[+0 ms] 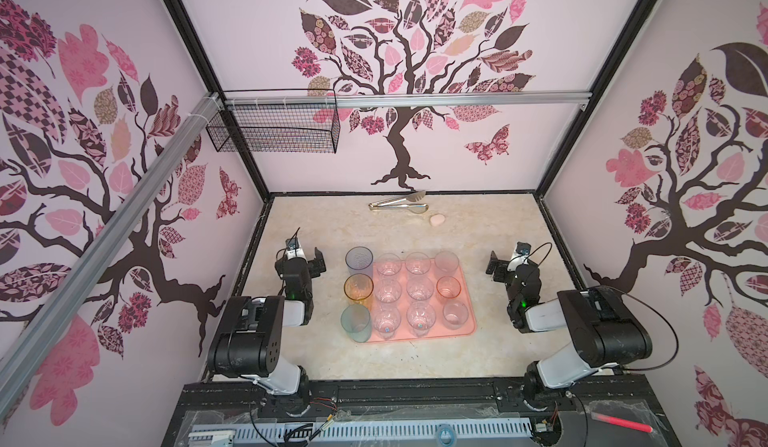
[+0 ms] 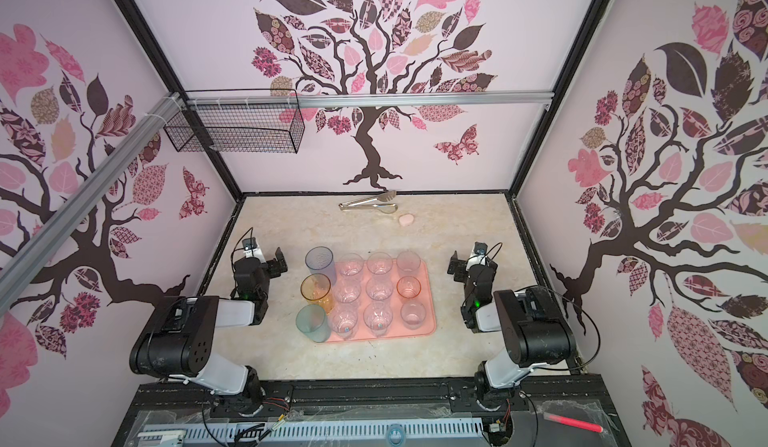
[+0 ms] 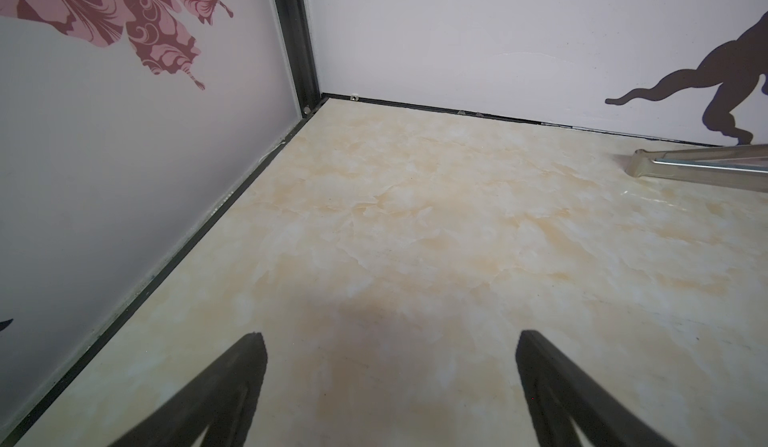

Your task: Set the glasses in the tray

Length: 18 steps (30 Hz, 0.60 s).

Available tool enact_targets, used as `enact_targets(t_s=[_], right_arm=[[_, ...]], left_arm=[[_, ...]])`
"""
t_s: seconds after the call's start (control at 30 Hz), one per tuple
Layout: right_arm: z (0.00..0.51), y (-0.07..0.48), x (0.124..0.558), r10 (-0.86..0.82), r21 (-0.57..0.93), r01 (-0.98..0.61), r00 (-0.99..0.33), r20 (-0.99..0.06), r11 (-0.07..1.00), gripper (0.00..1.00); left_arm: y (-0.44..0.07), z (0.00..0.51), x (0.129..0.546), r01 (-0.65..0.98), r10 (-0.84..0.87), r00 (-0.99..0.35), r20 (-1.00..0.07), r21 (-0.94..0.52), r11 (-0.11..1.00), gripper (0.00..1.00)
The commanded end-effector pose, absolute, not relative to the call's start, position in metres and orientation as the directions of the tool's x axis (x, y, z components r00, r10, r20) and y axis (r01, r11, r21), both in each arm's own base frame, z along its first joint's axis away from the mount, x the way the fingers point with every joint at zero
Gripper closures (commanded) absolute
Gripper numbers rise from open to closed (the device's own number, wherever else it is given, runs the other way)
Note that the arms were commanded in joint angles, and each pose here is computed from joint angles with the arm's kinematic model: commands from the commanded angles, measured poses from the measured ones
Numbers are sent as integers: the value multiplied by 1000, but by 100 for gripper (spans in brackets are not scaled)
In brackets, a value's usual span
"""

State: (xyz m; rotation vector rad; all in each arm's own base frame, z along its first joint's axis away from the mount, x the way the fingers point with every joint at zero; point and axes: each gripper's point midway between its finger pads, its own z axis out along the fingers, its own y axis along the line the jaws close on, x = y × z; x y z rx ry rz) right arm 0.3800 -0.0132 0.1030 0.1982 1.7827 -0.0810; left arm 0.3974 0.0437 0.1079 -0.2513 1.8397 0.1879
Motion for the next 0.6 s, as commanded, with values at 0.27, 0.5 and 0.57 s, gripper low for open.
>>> enact_targets(t_s=[0.27,0.5,0.57], right_arm=[[111,-14,384,96,63,176,-183,-978,982,0],[111,-13,384,96,63,175,-183,-978,982,1],[111,-14,384,96,63,176,-183,-979,982,0]], left_arm=[[42,103,394,-269,-64,-275,-959,12,963,2],[38,103,394,-256,-41,-280,-959,33,966,2],[38,103,395,-250,-52,-279,-959,21,968,2]])
